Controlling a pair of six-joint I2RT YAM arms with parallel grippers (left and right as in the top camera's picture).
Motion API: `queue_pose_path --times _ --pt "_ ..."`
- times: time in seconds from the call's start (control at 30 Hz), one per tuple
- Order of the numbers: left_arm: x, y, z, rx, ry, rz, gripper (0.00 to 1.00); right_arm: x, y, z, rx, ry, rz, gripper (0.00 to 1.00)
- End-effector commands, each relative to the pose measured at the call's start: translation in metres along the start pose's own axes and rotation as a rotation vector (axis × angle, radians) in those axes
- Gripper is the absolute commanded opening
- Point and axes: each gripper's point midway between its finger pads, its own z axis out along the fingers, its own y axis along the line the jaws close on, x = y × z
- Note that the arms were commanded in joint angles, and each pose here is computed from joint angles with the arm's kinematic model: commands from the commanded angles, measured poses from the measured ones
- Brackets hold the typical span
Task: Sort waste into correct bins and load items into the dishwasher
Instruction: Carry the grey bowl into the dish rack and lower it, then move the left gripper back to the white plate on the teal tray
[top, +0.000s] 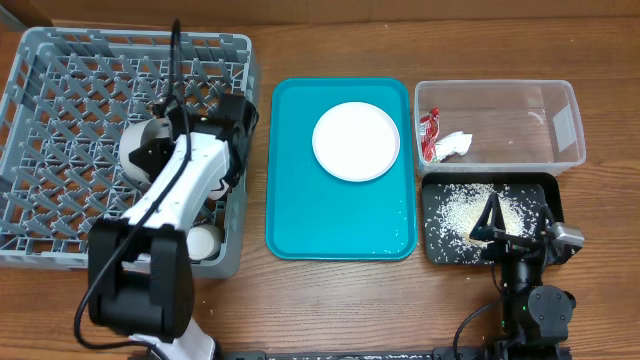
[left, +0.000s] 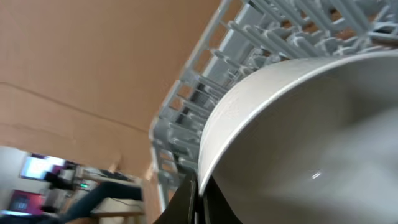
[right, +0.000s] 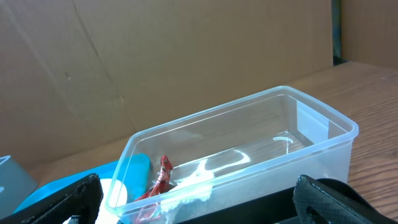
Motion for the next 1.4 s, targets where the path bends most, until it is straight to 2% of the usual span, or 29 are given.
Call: queue_pose_path --times 0.0,0.23,0.37,0.43,0.47,0.5,0.53,0.6,0.7,0.8,1.0,1.13,1.27,1.37 --pt "0.007 -0.012 0.005 -0.019 0.007 0.081 0.04 0.002 0.0 0.0 0.0 -0.005 -0.006 1.0" --pt "-0.001 -0.018 -0.02 0.001 -0.065 0.127 0.04 0.002 0.0 0.0 0.0 -0.005 -0.006 1.0" --pt "0.004 -0.026 -0.032 0.046 -0.067 0.173 0.08 0.002 0.0 0.0 0.0 -0.005 -0.006 1.0" --pt "0.008 -0.026 -0.034 0.051 -0.061 0.185 0.14 0.002 0.0 0.0 0.0 -0.005 -0.006 1.0" --pt "0.009 -0.023 -0.034 0.048 -0.058 0.184 0.22 0.002 0.0 0.0 0.0 -0.005 -0.006 1.0" --pt "0.01 -0.02 -0.034 0.042 -0.056 0.181 0.37 0.002 0.0 0.0 0.0 -0.005 -0.006 1.0" --pt "0.011 -0.016 -0.035 0.037 -0.054 0.178 0.55 0.002 0.0 0.0 0.0 -0.005 -0.006 1.0" --pt "0.011 -0.004 -0.036 0.031 -0.047 0.147 1.0 0.002 0.0 0.0 0.0 -0.005 -0.006 1.0" --pt "0.006 0.014 -0.042 0.061 -0.02 0.039 1.0 0.002 0.0 0.0 0.0 -0.005 -0.006 1.0" --pt "-0.005 0.028 -0.054 0.16 0.028 -0.089 0.99 0.002 0.0 0.0 0.0 -0.005 -0.006 1.0" --pt "-0.035 0.032 -0.111 0.566 0.114 -0.251 1.0 0.002 0.0 0.0 0.0 -0.005 -0.006 1.0" --pt "-0.044 0.008 -0.172 0.935 0.171 -0.218 1.0 0.002 0.0 0.0 0.0 -0.005 -0.006 1.0" --pt "-0.04 -0.015 -0.202 1.125 0.239 -0.188 1.0 0.002 0.0 0.0 0.0 -0.005 -0.006 1.0" --pt "-0.034 -0.046 -0.237 1.317 0.234 -0.056 0.92 0.002 0.0 0.0 0.0 -0.005 -0.006 1.0"
